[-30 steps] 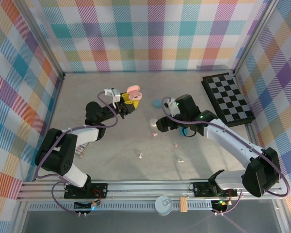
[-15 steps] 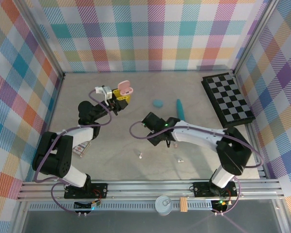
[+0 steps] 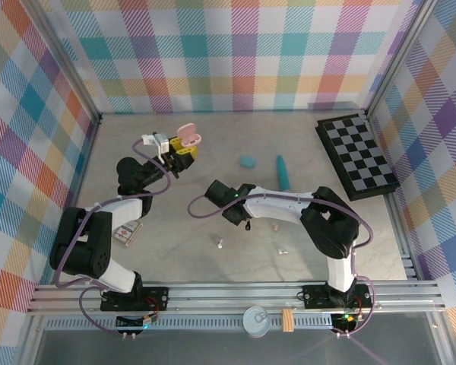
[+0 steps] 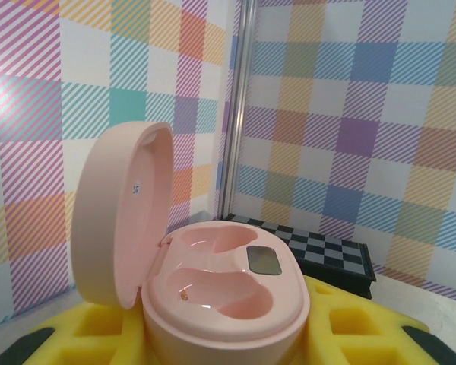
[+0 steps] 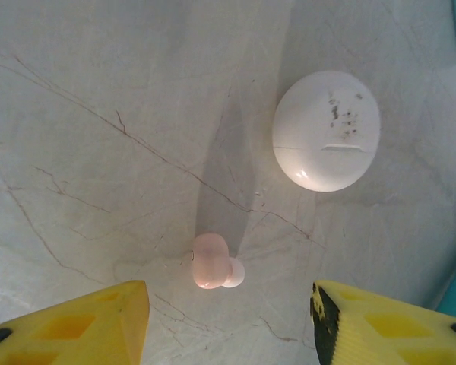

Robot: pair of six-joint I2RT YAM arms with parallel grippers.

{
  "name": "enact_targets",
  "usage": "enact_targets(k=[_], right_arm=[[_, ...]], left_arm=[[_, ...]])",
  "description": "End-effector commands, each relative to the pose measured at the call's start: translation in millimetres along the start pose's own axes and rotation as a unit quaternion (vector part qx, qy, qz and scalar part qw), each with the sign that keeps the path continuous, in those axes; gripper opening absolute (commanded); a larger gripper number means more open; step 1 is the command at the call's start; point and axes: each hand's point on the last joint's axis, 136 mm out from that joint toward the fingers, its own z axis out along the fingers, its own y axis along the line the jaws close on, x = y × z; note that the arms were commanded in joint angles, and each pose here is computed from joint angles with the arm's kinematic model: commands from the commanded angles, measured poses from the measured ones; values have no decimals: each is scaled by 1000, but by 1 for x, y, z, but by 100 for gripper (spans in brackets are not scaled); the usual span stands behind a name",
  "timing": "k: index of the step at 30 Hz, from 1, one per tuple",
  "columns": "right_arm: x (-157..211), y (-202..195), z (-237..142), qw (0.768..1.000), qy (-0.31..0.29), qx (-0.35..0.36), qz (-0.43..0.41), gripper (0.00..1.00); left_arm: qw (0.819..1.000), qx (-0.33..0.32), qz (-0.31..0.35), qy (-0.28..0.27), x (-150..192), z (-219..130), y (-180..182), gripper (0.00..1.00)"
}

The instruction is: Insert the wireless bluetooth earbuds into the charging case

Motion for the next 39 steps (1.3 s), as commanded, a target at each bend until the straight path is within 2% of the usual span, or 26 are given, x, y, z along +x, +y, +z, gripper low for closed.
enact_targets(k=[1, 12, 25, 39], right_arm=[[-2, 0, 1, 1000, 5, 12, -9, 55], [1, 5, 13, 999, 19, 19, -24, 47], [-3, 0, 21, 998, 34, 44, -31, 43], [16, 2, 21, 994, 105, -4, -8, 45]], left_arm=[[999, 12, 40, -16, -23, -2, -6, 31], [999, 16, 44, -15, -27, -3, -10, 31], [999, 22, 45, -14, -28, -4, -13, 31], [999, 23, 47, -14, -29, -4, -14, 31]])
